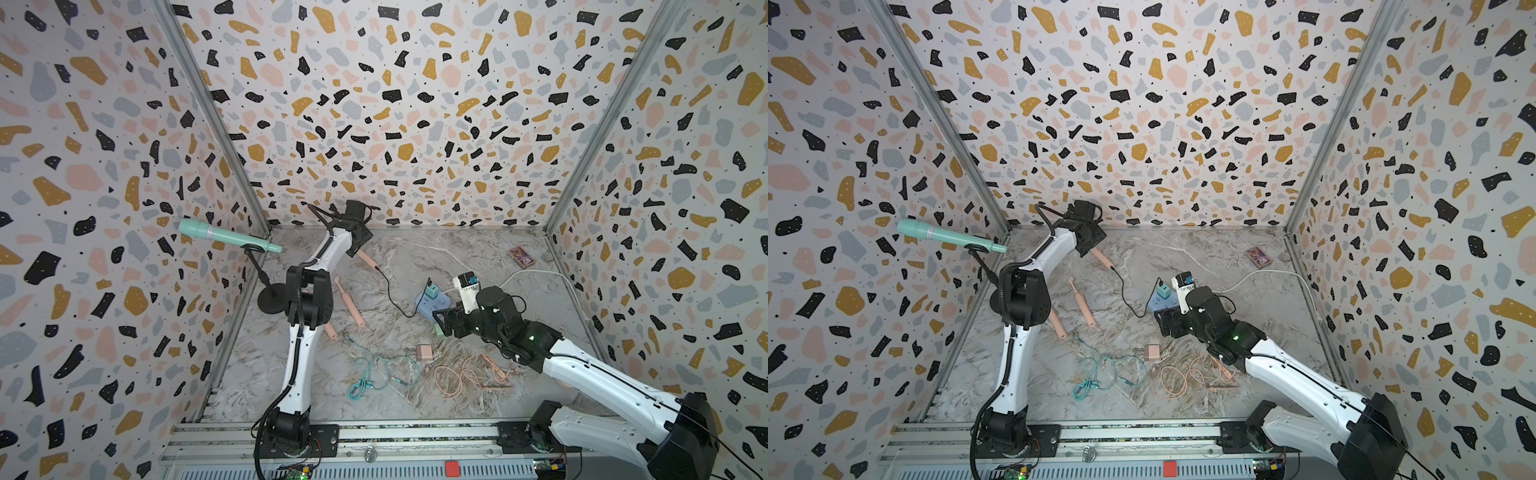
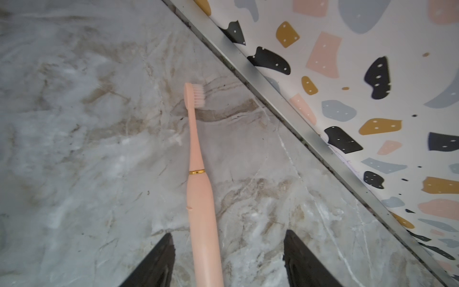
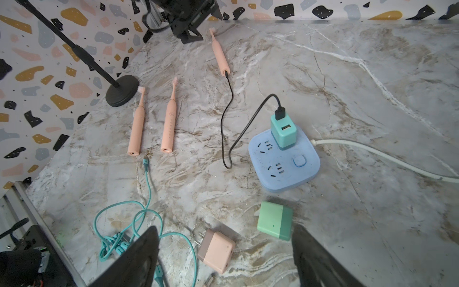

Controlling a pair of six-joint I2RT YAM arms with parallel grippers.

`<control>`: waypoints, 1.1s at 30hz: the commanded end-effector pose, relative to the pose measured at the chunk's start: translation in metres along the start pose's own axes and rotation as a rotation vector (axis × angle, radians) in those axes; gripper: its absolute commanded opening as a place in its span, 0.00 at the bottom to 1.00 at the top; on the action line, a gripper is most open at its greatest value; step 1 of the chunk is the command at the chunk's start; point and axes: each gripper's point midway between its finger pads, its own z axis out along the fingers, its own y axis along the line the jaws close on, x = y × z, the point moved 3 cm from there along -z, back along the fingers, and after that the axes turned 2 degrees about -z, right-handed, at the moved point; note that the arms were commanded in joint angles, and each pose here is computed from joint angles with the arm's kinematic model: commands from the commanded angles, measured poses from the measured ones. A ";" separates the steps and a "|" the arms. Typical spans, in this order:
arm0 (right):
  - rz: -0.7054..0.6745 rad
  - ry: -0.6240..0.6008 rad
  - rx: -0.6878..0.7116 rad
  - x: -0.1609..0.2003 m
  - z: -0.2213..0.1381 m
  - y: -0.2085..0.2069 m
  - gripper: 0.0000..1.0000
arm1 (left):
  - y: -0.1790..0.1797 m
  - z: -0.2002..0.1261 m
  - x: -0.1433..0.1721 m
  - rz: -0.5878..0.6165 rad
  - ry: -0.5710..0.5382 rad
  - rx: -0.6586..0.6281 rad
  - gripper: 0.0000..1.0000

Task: Charge the electric toothbrush
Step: Place the electric toothbrush at the center of the board, then pick up the charging cable from the center of the board.

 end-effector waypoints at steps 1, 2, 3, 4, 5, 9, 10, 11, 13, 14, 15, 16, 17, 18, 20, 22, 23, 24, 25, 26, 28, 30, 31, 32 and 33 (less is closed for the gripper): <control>0.085 0.048 0.081 0.002 -0.004 -0.016 0.99 | -0.024 -0.041 -0.017 0.029 -0.008 0.089 0.81; 0.120 0.080 0.074 0.009 -0.002 -0.021 0.99 | -0.031 -0.055 -0.018 0.034 -0.011 0.120 0.87; 0.168 0.116 0.055 0.017 0.002 -0.028 0.99 | -0.038 -0.071 -0.019 0.049 -0.017 0.149 0.95; 0.214 0.153 0.029 0.026 0.005 -0.034 0.99 | -0.044 -0.090 -0.017 0.068 -0.027 0.172 1.00; 0.245 0.172 0.023 0.033 0.007 -0.041 0.99 | -0.046 -0.105 -0.013 0.084 -0.036 0.187 1.00; 0.229 0.224 0.097 0.055 0.014 -0.048 0.99 | -0.047 -0.171 0.015 0.151 -0.116 0.265 1.00; 0.204 0.236 0.119 0.060 0.017 -0.043 0.99 | -0.040 -0.183 0.022 0.151 -0.125 0.277 1.00; 0.182 0.243 0.129 0.064 0.019 -0.038 0.99 | -0.033 -0.192 0.031 0.151 -0.121 0.289 1.00; 0.185 0.281 0.158 0.076 0.027 -0.036 0.99 | -0.011 -0.208 0.055 0.170 -0.138 0.278 1.00; 0.202 0.286 0.164 0.080 0.029 -0.039 0.98 | -0.002 -0.214 0.067 0.184 -0.142 0.264 1.00; 0.224 0.294 0.174 0.085 0.030 -0.044 0.98 | 0.008 -0.220 0.080 0.199 -0.145 0.254 1.00; 0.234 0.305 0.184 0.090 0.029 -0.048 0.96 | 0.019 -0.227 0.091 0.203 -0.146 0.243 1.00; 0.234 0.314 0.206 0.094 0.027 -0.051 0.96 | 0.030 -0.231 0.100 0.199 -0.145 0.232 1.00; 0.242 0.333 0.240 0.102 0.023 -0.056 0.96 | 0.043 -0.235 0.111 0.190 -0.144 0.234 1.00; 0.303 0.361 0.313 0.118 0.014 -0.071 0.94 | 0.065 -0.243 0.126 0.171 -0.146 0.241 1.00; 0.426 0.382 0.387 0.134 0.001 -0.091 0.95 | 0.079 -0.254 0.136 0.176 -0.158 0.269 1.00; 0.478 0.385 0.396 0.138 -0.003 -0.099 0.95 | 0.085 -0.258 0.140 0.150 -0.159 0.269 1.00; 0.528 0.381 0.397 0.141 -0.007 -0.106 0.95 | 0.089 -0.263 0.144 0.151 -0.169 0.277 1.00; 0.560 0.377 0.405 0.143 -0.010 -0.113 0.94 | 0.091 -0.267 0.146 0.151 -0.177 0.286 1.00; 0.592 0.374 0.433 0.144 -0.017 -0.121 0.94 | 0.093 -0.271 0.149 0.147 -0.175 0.299 1.00; 0.635 0.360 0.505 0.146 -0.032 -0.135 0.94 | 0.092 -0.277 0.154 0.157 -0.172 0.324 1.00; 0.697 0.320 0.573 0.144 -0.052 -0.150 0.96 | 0.092 -0.282 0.159 0.183 -0.187 0.325 1.00; 0.732 0.297 0.595 0.143 -0.059 -0.155 0.97 | 0.092 -0.282 0.161 0.202 -0.189 0.326 1.00; 0.777 0.273 0.612 0.141 -0.067 -0.160 0.97 | 0.092 -0.281 0.164 0.218 -0.190 0.320 1.00; 0.830 0.255 0.613 0.140 -0.071 -0.164 0.97 | 0.092 -0.280 0.166 0.223 -0.189 0.316 1.00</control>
